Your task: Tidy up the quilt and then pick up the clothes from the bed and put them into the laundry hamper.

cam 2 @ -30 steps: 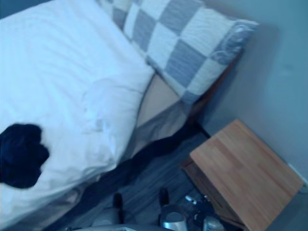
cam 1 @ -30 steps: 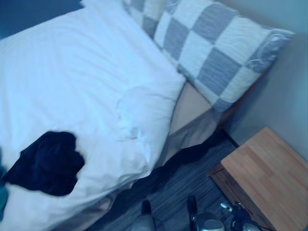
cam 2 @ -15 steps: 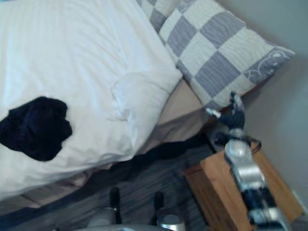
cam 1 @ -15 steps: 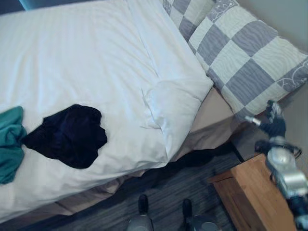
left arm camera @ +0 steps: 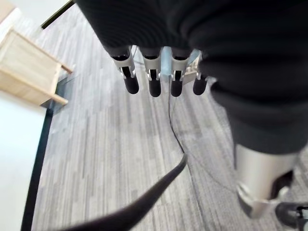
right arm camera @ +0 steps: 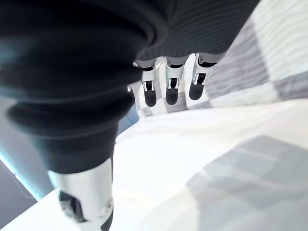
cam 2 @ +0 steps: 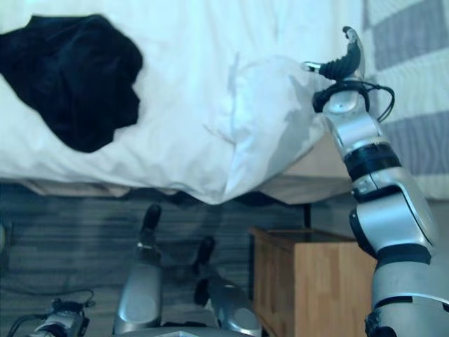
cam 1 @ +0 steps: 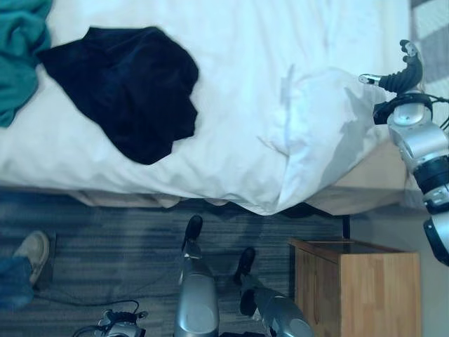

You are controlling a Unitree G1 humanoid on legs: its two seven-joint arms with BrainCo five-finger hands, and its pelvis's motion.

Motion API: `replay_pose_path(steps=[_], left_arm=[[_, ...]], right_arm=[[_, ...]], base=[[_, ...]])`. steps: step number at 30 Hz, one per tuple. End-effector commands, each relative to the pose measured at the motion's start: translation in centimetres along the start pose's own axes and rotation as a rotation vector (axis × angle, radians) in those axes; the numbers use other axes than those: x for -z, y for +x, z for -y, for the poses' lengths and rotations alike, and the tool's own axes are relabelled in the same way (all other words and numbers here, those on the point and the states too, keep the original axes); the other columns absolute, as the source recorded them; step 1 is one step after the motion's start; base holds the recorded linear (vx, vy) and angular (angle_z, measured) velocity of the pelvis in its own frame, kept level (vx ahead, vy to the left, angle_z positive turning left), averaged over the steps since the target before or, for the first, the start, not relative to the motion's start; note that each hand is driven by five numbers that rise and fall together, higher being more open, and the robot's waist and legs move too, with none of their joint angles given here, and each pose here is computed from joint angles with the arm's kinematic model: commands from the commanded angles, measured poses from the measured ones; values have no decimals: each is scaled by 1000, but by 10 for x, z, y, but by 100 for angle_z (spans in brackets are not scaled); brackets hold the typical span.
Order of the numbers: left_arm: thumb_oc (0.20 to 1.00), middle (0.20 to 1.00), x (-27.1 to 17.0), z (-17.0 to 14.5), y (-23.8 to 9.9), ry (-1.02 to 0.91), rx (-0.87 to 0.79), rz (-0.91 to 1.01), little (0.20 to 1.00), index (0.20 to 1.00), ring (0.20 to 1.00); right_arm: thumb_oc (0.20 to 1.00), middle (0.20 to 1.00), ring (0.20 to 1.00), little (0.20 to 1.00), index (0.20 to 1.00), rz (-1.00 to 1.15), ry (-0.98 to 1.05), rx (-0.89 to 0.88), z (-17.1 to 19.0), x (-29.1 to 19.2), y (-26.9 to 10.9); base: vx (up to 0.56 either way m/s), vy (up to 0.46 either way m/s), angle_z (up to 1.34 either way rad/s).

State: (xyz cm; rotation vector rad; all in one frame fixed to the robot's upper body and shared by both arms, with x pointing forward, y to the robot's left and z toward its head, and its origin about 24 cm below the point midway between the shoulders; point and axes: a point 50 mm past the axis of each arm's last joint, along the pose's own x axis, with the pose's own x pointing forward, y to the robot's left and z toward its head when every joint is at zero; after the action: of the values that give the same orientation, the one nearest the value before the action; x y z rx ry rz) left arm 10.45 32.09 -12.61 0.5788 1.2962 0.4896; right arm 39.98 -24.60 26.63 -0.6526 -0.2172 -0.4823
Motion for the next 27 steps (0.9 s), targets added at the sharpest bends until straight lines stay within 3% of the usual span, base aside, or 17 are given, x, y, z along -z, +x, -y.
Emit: replay_pose_path(steps=[1,2,4,11,15,22,27], left_arm=[[1000,1000,18,-19,5,42,-47,-1,1000,1000,1000],[1000,1000,16,-19,5,42,-44,15,1000,1000,1000],[1000,1000,13,-18,4,50,-43,48,1000,1000,1000],[1000,1000,5,-18,4,70,-66,92,1000,1000,1000],[1000,1000,-1,-21,4,75,-90,121,1000,1000,1000],[1000,1000,4,-7,-1,103,-88,142,1000,1000,1000],[1000,1000,4,11,-7,59,-64,115,1000,1000,1000]], right_arm=[[1000,1000,1000,1000,1000,-76,-200,14,1,12,2],[843,843,843,843,843,-97,-247,0,-3,18,1],[200,200,200,200,200,-149,-323,-60,-14,33,-3],[200,200,200,200,200,-210,-307,-108,-37,42,-12],[200,200,200,200,200,-171,-192,-50,-42,31,-12],[200,200,200,200,200,-29,82,130,-16,11,-13],[200,200,200,200,200,-106,119,165,5,62,-49]], base=[[6,-40,35],[-3,-38,27],[-3,-38,17],[-18,-37,0],[-81,-43,-7],[-63,8,-7],[-42,67,-25]])
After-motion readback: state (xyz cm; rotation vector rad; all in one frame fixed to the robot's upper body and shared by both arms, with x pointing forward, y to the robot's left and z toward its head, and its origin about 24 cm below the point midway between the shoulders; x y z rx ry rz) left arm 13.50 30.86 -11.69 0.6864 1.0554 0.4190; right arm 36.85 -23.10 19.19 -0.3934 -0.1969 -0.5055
